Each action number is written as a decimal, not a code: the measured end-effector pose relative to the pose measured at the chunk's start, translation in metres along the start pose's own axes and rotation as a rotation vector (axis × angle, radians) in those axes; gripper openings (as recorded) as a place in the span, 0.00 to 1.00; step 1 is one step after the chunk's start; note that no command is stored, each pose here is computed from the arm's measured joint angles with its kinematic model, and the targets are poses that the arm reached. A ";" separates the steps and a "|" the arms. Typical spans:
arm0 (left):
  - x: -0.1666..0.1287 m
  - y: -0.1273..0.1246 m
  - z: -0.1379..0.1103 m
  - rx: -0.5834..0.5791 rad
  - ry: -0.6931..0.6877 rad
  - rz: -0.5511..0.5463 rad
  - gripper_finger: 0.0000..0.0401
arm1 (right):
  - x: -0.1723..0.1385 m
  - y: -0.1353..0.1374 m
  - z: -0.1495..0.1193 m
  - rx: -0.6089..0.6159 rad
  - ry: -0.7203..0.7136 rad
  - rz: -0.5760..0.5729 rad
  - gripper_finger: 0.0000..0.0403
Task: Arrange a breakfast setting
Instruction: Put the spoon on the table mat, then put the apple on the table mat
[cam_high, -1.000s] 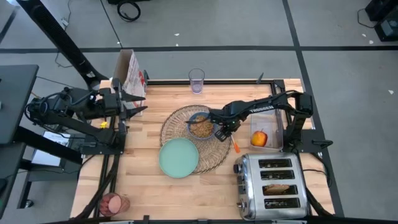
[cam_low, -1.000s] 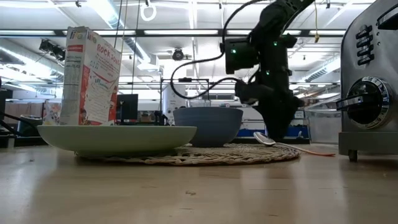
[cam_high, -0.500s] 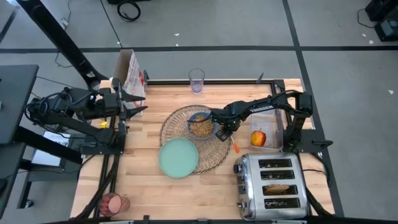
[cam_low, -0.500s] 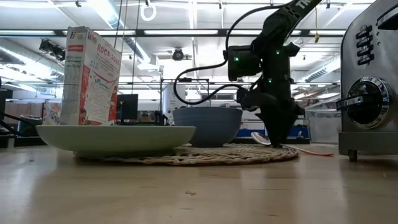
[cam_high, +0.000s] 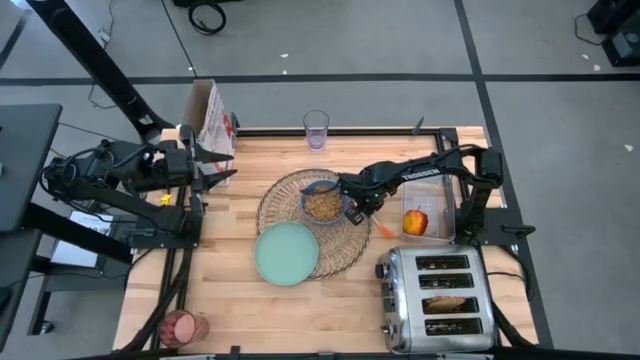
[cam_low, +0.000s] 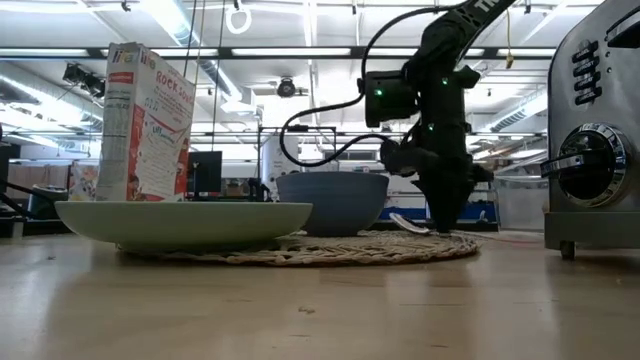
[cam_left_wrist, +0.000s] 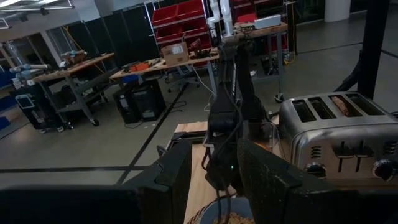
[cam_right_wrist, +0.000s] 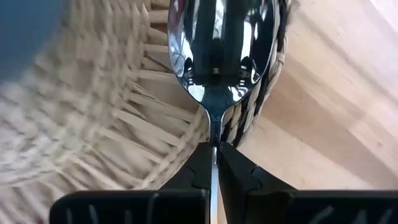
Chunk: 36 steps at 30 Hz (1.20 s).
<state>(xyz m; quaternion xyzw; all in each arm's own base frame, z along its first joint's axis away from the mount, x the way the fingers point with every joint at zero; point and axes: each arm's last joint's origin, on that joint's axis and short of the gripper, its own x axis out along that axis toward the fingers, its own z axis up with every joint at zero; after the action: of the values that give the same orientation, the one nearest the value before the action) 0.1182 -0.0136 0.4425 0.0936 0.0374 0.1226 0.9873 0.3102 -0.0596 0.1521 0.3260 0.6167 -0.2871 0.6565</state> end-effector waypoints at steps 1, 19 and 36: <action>0.000 0.000 0.000 0.000 0.000 0.000 0.34 | -0.003 0.001 0.001 0.021 -0.003 0.002 0.04; -0.001 0.000 0.001 0.013 -0.008 0.002 0.34 | -0.008 0.027 0.010 0.679 -0.006 0.095 0.04; -0.006 0.004 0.004 0.011 -0.046 0.009 0.34 | -0.004 0.027 0.011 0.683 0.017 0.101 0.20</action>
<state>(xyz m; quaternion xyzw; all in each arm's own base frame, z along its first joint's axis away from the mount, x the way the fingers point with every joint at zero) 0.1117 -0.0121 0.4475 0.1018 0.0152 0.1245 0.9869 0.3375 -0.0517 0.1588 0.5596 0.4734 -0.4414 0.5176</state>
